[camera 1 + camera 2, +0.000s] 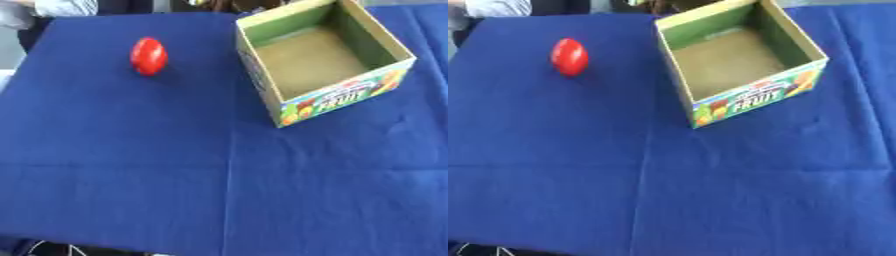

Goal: Pick up objects on the table and place them in the box.

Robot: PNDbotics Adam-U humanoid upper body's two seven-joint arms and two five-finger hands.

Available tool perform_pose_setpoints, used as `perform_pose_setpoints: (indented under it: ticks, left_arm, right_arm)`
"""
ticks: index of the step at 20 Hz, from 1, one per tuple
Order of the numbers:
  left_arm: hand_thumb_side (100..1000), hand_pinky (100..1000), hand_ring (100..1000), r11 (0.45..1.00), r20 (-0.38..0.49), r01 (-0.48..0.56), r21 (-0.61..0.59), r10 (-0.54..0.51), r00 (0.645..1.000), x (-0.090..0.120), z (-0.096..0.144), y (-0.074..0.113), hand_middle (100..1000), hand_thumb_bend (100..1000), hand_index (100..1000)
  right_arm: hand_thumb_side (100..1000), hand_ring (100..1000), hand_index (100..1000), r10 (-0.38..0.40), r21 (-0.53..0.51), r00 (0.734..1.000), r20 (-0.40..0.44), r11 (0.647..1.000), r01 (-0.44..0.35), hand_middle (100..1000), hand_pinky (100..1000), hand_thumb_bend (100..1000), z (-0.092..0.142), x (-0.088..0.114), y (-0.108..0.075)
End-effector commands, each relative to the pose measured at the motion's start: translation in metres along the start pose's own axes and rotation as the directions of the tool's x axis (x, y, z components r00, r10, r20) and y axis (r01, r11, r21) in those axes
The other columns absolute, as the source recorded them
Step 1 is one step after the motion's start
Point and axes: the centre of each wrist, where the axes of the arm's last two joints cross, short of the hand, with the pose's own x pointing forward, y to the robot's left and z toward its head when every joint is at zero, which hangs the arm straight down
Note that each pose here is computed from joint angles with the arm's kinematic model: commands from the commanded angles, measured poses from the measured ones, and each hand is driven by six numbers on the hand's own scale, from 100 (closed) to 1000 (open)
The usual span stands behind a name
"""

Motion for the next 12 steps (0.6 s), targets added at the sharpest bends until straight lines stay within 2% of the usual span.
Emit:
perform_pose_setpoints:
  ticks: [1, 5, 9, 12]
  left_arm:
    - [879, 355, 756, 0.992, 0.022, 0.105, -0.064, -0.104, 0.994, 0.004, -0.016, 0.011, 759, 100, 838]
    - [874, 365, 762, 0.963, 0.033, 0.204, -0.176, -0.201, 0.979, 0.002, -0.032, 0.013, 779, 100, 909]
    - [889, 403, 788, 0.918, 0.055, 0.282, -0.280, -0.278, 0.959, -0.003, -0.050, 0.013, 813, 100, 943]
    - [913, 454, 817, 0.876, 0.083, 0.327, -0.355, -0.319, 0.944, -0.007, -0.061, 0.010, 838, 156, 939]
  right_arm:
    - [921, 692, 762, 0.001, 0.000, 1.000, 0.025, 1.000, -0.001, 536, 650, 100, -0.004, 0.006, -0.004]
    - [918, 692, 761, 0.001, 0.004, 1.000, 0.016, 1.000, -0.001, 535, 650, 100, -0.002, 0.005, -0.004]
    - [916, 693, 761, -0.001, 0.010, 1.000, 0.008, 1.000, 0.001, 534, 650, 100, -0.001, 0.005, -0.003]
    - [915, 693, 761, -0.002, 0.017, 1.000, 0.003, 1.000, 0.001, 534, 650, 100, 0.000, 0.004, -0.002]
